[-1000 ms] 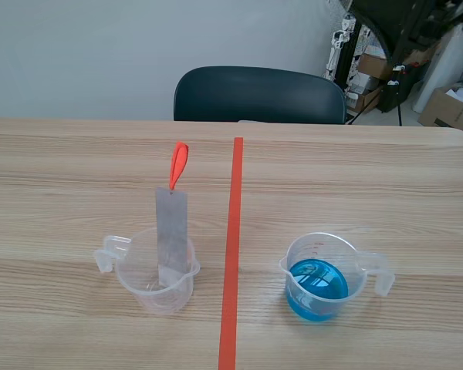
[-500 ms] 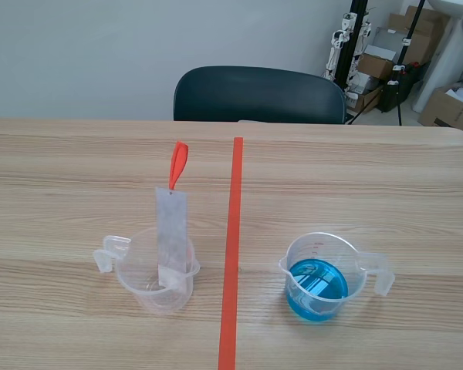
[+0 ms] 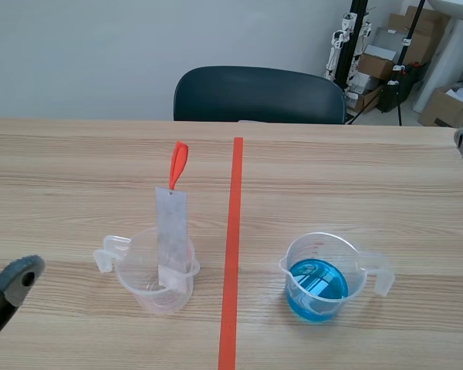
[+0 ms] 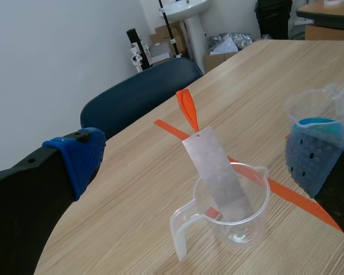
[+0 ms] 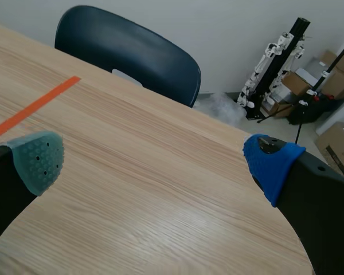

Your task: Do the redox reaction experiment. return to the home posture

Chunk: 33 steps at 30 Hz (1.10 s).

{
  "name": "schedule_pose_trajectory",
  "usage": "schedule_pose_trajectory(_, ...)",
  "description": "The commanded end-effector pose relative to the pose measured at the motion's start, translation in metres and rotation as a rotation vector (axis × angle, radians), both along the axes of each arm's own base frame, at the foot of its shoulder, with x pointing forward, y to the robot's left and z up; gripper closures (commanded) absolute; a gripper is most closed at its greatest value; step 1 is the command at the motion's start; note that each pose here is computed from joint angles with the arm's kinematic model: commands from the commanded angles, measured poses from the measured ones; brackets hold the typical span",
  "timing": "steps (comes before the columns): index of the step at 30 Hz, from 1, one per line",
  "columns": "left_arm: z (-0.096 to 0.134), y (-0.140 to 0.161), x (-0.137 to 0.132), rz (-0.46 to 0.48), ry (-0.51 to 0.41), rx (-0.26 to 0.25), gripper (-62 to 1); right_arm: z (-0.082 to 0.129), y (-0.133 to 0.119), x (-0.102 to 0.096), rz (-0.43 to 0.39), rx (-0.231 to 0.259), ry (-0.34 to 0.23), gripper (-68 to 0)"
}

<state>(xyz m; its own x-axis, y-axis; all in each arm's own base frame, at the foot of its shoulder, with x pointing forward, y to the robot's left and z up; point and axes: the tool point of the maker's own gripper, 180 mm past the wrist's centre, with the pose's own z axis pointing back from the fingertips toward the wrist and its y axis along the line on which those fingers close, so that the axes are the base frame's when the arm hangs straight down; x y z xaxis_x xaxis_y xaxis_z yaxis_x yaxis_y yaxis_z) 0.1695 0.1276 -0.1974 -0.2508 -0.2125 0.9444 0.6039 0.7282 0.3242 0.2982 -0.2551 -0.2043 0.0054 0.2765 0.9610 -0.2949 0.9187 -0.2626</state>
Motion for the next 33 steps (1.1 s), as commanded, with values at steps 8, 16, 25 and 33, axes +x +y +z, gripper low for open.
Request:
schedule_pose_trajectory(8,0.007,-0.005,0.019,0.028,-0.011,0.002,-62.3,0.037,0.035,-0.019,0.035,-0.113,-0.111,-67.9)
schedule_pose_trajectory(16,0.01,-0.008,0.027,0.027,-0.018,0.004,-62.3,0.054,0.075,-0.041,0.102,-0.131,-0.115,-67.9)
schedule_pose_trajectory(25,0.002,-0.015,0.026,-0.018,-0.029,0.105,-62.3,0.031,0.112,-0.051,0.147,-0.133,-0.047,-67.9)
schedule_pose_trajectory(33,-0.002,-0.018,0.026,-0.058,-0.048,0.179,-62.3,0.012,0.134,-0.057,0.144,-0.149,-0.008,-67.9)
